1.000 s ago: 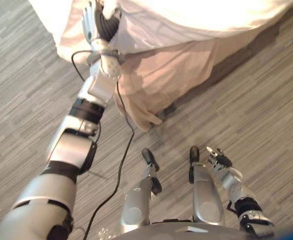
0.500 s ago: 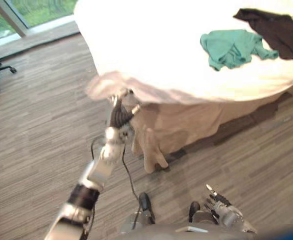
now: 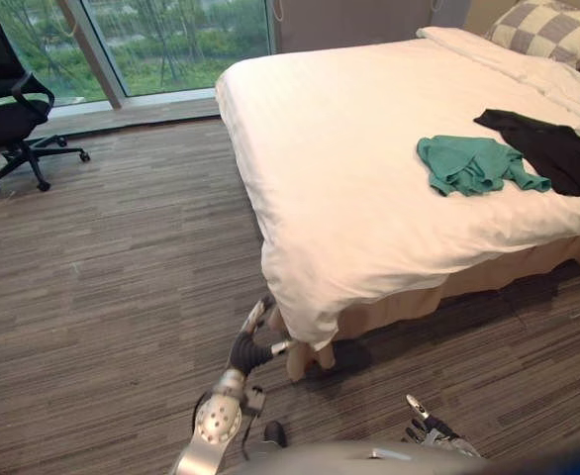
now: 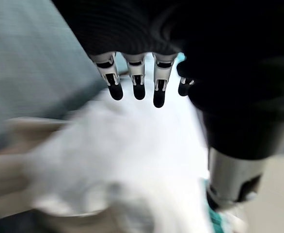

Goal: Tidy the bed and pick cloth on bed and put in laundry

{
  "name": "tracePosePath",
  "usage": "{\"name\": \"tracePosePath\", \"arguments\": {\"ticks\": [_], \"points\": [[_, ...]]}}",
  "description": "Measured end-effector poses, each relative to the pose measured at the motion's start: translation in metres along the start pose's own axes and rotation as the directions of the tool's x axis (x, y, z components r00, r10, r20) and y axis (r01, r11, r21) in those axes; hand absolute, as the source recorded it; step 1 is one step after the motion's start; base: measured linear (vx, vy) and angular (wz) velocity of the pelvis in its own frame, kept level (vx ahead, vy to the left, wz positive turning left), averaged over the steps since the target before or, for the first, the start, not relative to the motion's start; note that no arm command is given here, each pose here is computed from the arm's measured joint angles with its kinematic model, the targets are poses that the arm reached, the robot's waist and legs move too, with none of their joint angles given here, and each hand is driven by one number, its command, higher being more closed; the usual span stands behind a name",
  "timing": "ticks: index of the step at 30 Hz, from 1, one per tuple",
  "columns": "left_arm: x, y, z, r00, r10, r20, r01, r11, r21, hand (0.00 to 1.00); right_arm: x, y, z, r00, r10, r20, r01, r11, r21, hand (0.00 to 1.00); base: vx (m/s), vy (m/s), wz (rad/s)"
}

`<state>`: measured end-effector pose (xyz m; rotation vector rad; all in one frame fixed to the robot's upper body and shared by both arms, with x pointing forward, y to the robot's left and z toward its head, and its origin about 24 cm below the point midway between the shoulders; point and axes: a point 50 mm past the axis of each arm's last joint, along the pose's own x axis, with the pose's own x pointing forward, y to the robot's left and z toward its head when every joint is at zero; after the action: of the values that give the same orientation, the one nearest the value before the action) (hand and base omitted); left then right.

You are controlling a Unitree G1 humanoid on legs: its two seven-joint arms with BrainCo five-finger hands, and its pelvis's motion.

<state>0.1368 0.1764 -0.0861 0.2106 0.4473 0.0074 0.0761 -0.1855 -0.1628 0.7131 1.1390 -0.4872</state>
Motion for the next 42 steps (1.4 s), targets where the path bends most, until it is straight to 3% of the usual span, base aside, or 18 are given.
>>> {"name": "tracePosePath", "arguments": {"ticks": [7,10,11,12,14,15,16,18,20,22,23,25,27,28,30,32,35,42], "points": [[-0.031,0.045,-0.068,0.909,0.286,-0.305,-0.301,0.954,-0.004,0.00,-0.001,-0.002,0.012,0.994,-0.029,0.106,0.024,0.998,0.055,0.00,0.09,0.003,0.00],[-0.037,0.064,-0.082,0.834,0.397,-0.382,-0.427,0.904,0.007,0.00,-0.010,0.007,0.075,0.939,0.028,0.343,-0.033,0.999,0.008,0.00,0.07,0.034,-0.01],[-0.037,0.069,-0.084,0.807,0.426,-0.410,-0.463,0.886,0.010,0.00,-0.019,0.015,0.114,0.882,0.070,0.466,-0.064,0.998,-0.029,0.00,0.05,0.039,0.01],[-0.036,0.071,-0.086,0.789,0.432,-0.436,-0.472,0.881,0.018,0.00,-0.031,0.027,0.149,0.813,0.123,0.569,-0.075,0.991,-0.107,1.00,0.05,0.033,0.04],[-0.034,0.069,-0.089,0.779,0.417,-0.469,-0.449,0.892,0.046,0.00,-0.063,0.060,0.198,0.648,0.275,0.710,-0.109,0.956,-0.271,1.00,0.05,0.029,0.04],[-0.035,0.066,-0.092,0.768,0.402,-0.499,-0.431,0.900,0.061,0.00,-0.091,0.085,0.215,0.439,0.407,0.801,-0.117,0.910,-0.398,1.00,0.08,0.028,-0.05],[-0.035,0.062,-0.094,0.759,0.388,-0.523,-0.418,0.906,0.066,0.00,-0.135,0.113,0.225,0.145,0.546,0.825,-0.138,0.837,-0.530,1.00,0.09,0.021,-0.05],[-0.037,0.060,-0.097,0.750,0.373,-0.546,-0.402,0.913,0.071,0.00,-0.179,0.150,0.219,-0.073,0.714,0.696,0.075,0.700,-0.710,1.00,0.14,-0.004,0.09],[-0.038,0.063,-0.098,0.755,0.361,-0.548,-0.389,0.919,0.070,0.00,-0.175,0.155,0.211,-0.086,0.778,0.622,0.130,0.628,-0.767,1.00,0.15,-0.029,0.30],[-0.046,0.055,-0.107,0.747,0.322,-0.582,-0.358,0.932,0.056,0.00,-0.145,0.165,0.189,0.034,0.866,0.499,-0.124,0.499,-0.858,1.00,0.13,-0.017,0.18],[-0.049,0.052,-0.109,0.744,0.312,-0.590,-0.351,0.935,0.053,0.00,-0.138,0.169,0.181,0.050,0.889,0.455,-0.177,0.456,-0.872,1.00,0.10,-0.008,0.07],[-0.050,0.043,-0.110,0.750,0.295,-0.593,-0.340,0.940,0.036,0.00,-0.127,0.188,0.152,0.068,0.952,0.299,-0.243,0.306,-0.920,1.00,0.07,-0.016,0.09],[-0.050,0.036,-0.110,0.759,0.281,-0.587,-0.339,0.941,0.011,0.00,-0.126,0.227,0.112,0.059,0.998,0.026,-0.262,0.041,-0.964,1.00,0.05,-0.040,0.18],[-0.049,0.035,-0.109,0.763,0.276,-0.584,-0.331,0.944,0.014,0.00,-0.128,0.236,0.104,0.055,0.998,-0.029,-0.259,-0.014,-0.966,1.00,-0.01,-0.053,0.32],[-0.044,0.034,-0.105,0.785,0.271,-0.557,-0.317,0.948,0.014,0.00,-0.144,0.284,0.085,0.014,0.980,-0.199,-0.231,-0.191,-0.954,1.00,-0.08,-0.051,0.37],[-0.034,0.035,-0.098,0.805,0.269,-0.529,-0.313,0.950,0.007,0.00,-0.160,0.315,0.085,-0.003,0.970,-0.244,-0.178,-0.241,-0.954,1.00,-0.11,-0.029,0.25],[-0.017,0.039,-0.085,0.833,0.280,-0.477,-0.326,0.945,-0.016,0.00,-0.183,0.353,0.088,-0.007,0.969,-0.246,-0.091,-0.246,-0.965,1.00,-0.18,-0.007,0.31],[0.010,0.050,-0.056,0.872,0.320,-0.370,-0.377,0.922,-0.089,0.00,-0.205,0.380,0.099,-0.027,0.988,-0.153,-0.015,-0.154,-0.988,1.00,-0.11,0.028,0.25]]}}
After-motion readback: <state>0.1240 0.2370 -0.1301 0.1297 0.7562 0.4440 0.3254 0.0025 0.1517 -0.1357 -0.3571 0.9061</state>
